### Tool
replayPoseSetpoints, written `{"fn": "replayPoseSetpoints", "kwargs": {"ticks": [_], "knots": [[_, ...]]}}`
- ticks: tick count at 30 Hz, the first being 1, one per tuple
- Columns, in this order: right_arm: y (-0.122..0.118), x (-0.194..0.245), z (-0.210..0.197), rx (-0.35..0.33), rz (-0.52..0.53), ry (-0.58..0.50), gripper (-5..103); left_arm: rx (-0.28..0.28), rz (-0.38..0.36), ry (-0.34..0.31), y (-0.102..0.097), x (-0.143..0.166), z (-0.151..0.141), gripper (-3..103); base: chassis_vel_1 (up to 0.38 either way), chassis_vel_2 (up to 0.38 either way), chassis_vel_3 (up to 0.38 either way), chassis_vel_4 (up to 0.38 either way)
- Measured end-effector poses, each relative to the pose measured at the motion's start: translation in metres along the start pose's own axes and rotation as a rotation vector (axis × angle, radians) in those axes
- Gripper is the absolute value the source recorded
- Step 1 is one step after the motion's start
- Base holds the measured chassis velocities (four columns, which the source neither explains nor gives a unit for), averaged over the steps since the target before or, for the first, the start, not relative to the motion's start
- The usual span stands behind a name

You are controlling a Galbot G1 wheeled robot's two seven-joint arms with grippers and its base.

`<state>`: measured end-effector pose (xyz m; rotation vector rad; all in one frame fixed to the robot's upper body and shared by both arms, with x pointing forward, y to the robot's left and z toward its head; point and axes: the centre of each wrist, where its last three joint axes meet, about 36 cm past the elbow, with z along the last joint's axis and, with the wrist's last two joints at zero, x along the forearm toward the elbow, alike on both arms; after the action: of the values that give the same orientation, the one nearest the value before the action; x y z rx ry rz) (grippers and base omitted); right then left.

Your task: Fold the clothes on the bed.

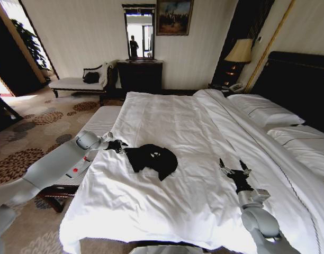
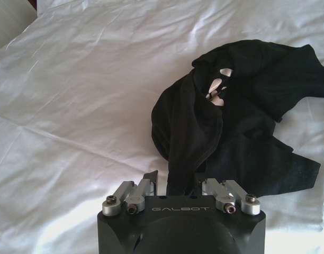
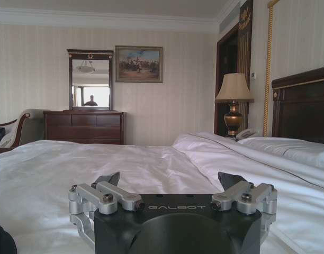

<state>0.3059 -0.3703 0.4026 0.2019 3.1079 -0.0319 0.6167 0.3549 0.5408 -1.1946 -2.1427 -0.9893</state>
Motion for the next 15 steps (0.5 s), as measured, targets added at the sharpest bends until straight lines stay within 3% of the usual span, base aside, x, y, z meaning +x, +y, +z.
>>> {"fn": "replayPoseSetpoints", "kwargs": {"ticks": [2, 3, 4, 6, 8, 15], "knots": [[0.0009, -0.0007, 0.0006, -0.003, -0.001, 0.0, 100, 0.002, 0.005, -0.002, 0.0004, 0.0001, 0.0001, 26, 0.0, 0.0, 0.0, 0.0], [0.001, -0.0009, 0.0007, -0.003, -0.001, 0.0, 100, 0.002, 0.007, -0.004, 0.0004, 0.0, 0.0, 26, 0.0, 0.0, 0.0, 0.0], [0.0009, -0.0012, 0.0011, -0.003, 0.0, 0.0, 100, 0.002, 0.013, -0.006, -0.0001, -0.0003, 0.0002, 16, 0.0, 0.0, 0.0, 0.0], [0.0008, -0.0013, 0.0013, -0.003, 0.0, 0.0, 100, 0.003, 0.016, -0.007, -0.0006, -0.0006, 0.0004, 16, 0.0, 0.0, 0.0, 0.0], [0.0004, -0.0017, 0.0017, -0.002, 0.001, 0.0, 100, 0.005, 0.023, -0.008, -0.0023, -0.0018, 0.0017, 6, 0.0, 0.0, 0.0, 0.0], [-0.0007, -0.006, 0.0024, 0.006, 0.0, -0.002, 100, 0.01, 0.023, -0.025, -0.0066, 0.0048, 0.0054, 1, 0.0, 0.0, 0.0, 0.0]]}}
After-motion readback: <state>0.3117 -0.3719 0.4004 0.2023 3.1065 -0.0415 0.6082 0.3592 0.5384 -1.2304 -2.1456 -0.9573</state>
